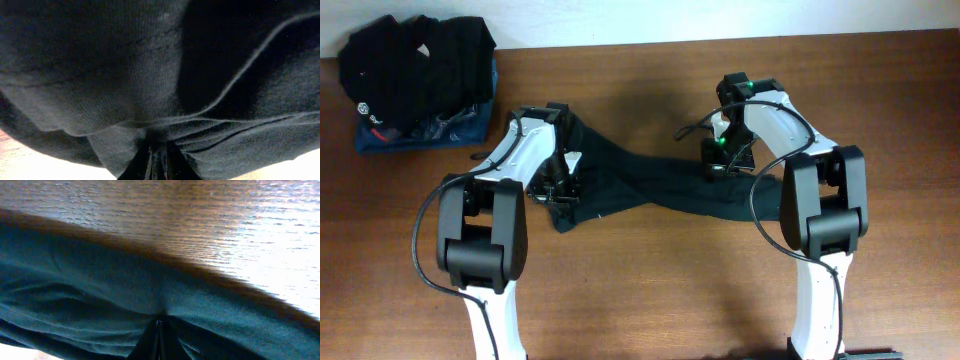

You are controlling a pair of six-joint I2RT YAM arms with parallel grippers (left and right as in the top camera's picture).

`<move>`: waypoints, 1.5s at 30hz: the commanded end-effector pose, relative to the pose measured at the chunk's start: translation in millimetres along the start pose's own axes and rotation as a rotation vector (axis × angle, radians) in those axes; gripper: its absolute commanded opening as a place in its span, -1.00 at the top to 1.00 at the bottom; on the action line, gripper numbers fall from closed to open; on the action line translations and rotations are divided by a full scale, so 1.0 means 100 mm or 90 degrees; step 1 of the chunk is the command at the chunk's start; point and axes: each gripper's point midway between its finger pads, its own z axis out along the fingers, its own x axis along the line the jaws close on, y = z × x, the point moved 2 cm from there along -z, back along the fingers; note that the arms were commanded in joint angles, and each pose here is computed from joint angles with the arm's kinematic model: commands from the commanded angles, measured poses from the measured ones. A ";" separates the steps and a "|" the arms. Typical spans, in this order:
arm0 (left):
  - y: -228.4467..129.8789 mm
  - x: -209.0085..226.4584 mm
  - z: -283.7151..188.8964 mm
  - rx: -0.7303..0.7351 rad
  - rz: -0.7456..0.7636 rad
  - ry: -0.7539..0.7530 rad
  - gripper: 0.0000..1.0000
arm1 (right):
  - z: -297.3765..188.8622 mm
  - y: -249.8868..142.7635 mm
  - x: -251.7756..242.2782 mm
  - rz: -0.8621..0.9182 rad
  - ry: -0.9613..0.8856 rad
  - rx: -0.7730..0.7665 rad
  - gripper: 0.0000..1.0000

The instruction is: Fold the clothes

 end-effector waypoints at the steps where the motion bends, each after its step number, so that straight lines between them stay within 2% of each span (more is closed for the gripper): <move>1: 0.01 0.09 0.09 0.002 -0.009 0.030 0.78 | 0.19 -0.02 -0.12 0.013 -0.027 0.028 0.92; 5: 0.01 0.09 0.09 0.002 -0.009 0.030 0.79 | 0.20 -0.02 -0.37 0.054 -0.120 0.025 0.92; 18: 0.01 0.09 0.09 0.002 -0.009 0.030 0.78 | -0.02 -0.01 -1.45 0.223 -0.140 0.012 0.92; 32: 0.01 0.09 0.09 0.002 -0.009 0.030 0.77 | -0.08 0.21 -1.67 0.233 -0.159 -0.061 0.89; 39: 0.02 0.09 0.09 -0.003 -0.009 0.030 0.78 | -0.25 0.07 -2.08 0.236 -0.353 -0.049 0.68; 45: 0.04 0.09 0.09 -0.006 -0.009 0.029 0.77 | -0.55 0.14 -2.15 0.238 -0.405 -0.067 0.35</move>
